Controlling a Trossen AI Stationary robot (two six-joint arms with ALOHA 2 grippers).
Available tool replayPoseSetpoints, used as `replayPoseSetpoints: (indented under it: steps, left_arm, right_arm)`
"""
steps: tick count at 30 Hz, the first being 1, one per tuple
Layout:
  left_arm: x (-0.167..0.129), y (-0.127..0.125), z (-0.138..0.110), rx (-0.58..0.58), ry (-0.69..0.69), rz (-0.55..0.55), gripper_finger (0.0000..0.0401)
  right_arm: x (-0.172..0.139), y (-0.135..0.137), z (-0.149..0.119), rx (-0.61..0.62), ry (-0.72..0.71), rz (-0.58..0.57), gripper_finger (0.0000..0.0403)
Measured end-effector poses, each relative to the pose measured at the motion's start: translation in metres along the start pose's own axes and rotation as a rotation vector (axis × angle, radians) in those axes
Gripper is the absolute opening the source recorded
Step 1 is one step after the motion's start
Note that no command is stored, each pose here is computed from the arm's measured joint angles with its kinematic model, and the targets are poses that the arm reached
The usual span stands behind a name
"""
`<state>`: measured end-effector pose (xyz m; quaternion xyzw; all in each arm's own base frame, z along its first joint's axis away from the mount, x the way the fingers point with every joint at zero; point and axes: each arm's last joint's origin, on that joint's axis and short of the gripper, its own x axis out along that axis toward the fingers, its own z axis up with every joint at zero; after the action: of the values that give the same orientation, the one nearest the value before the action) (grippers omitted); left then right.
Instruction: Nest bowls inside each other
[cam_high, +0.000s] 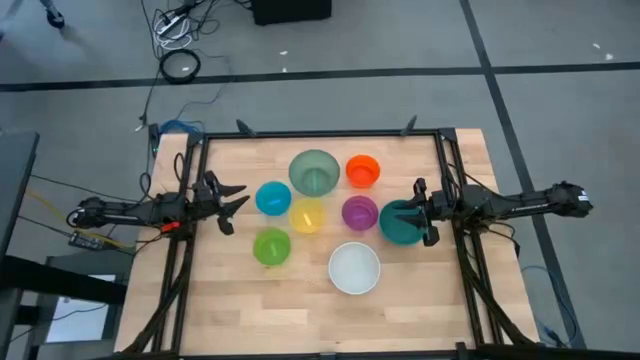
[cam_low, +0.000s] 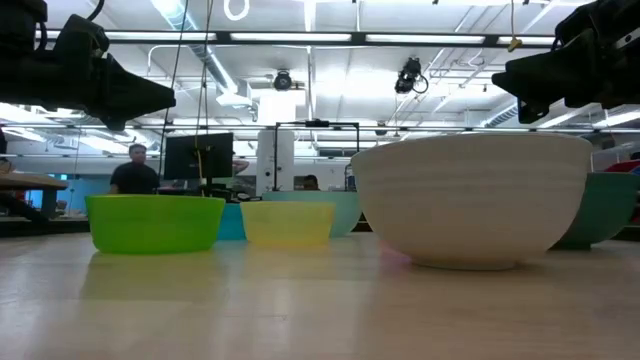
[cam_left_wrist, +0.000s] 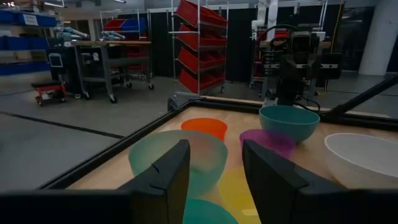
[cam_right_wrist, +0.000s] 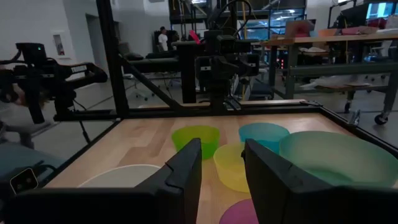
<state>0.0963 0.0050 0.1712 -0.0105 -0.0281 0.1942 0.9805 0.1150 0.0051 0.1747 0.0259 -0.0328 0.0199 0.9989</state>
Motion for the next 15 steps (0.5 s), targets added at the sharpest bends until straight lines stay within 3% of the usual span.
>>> replayPoseSetpoints:
  steps: [10, 13, 15]
  left_arm:
    - [0.000, 0.000, 0.000, 0.000, 0.000, 0.000, 0.0157]
    - [0.000, 0.000, 0.000, 0.000, -0.001, 0.000, 0.0157]
    - [0.000, 0.000, 0.001, -0.003, -0.006, 0.000, 0.0157]
  right_arm:
    - [0.000, 0.000, 0.001, -0.018, -0.012, 0.000, 0.0110]
    - [0.000, 0.000, 0.009, -0.053, -0.095, 0.002, 0.0111]
    - [-0.002, 0.001, 0.018, 0.000, -0.190, 0.010, 0.0111]
